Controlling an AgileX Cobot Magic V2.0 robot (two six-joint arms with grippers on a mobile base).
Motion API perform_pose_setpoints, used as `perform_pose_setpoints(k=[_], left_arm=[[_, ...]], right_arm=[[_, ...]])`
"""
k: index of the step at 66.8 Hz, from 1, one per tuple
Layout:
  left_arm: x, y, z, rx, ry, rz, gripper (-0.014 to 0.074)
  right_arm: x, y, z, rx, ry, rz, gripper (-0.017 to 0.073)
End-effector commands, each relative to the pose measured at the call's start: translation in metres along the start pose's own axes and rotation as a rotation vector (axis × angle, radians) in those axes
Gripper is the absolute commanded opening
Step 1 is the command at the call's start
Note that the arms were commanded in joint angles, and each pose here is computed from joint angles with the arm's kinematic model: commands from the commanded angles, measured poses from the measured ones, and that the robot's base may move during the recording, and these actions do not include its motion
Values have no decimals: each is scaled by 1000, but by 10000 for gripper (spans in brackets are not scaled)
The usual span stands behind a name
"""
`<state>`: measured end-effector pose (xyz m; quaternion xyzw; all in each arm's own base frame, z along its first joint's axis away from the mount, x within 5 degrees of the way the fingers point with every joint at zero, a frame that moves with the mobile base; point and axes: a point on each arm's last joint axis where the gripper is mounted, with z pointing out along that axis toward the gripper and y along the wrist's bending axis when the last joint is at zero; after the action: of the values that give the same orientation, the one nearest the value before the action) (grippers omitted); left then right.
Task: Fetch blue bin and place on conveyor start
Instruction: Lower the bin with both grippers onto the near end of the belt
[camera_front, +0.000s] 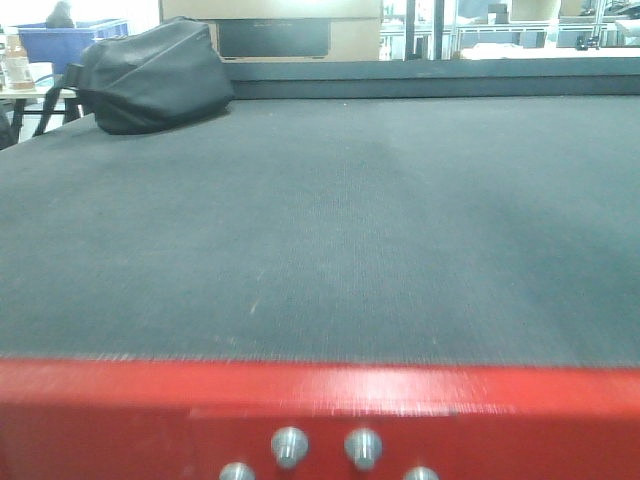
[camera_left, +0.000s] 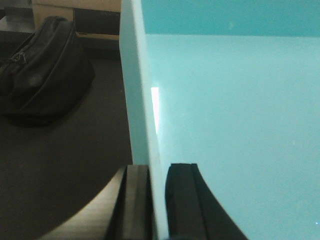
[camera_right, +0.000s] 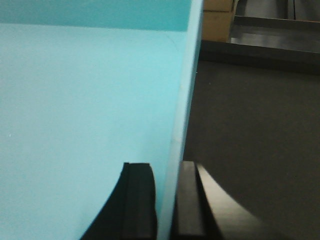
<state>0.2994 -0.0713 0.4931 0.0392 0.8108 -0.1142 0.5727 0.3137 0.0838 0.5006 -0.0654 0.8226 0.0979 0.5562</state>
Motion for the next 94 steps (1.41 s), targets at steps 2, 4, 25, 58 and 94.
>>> perform_pose_setpoints(k=[2, 4, 25, 58, 94], left_arm=[[-9, 1, -7, -2, -70, 16, -111], [-9, 1, -7, -2, -70, 16, -111], [-9, 1, -7, -2, -70, 16, -111], [-9, 1, -7, -2, -70, 16, -111], [11, 3, -7, -26, 139, 13, -111]], right_arm=[[-8, -3, -11, 17, -62, -31, -151], [-8, -3, -11, 17, -62, -31, -151], [-8, -3, -11, 17, -62, -31, -151], [-8, -2, -11, 11, -62, -25, -151], [13, -3, -11, 20, 160, -12, -151]])
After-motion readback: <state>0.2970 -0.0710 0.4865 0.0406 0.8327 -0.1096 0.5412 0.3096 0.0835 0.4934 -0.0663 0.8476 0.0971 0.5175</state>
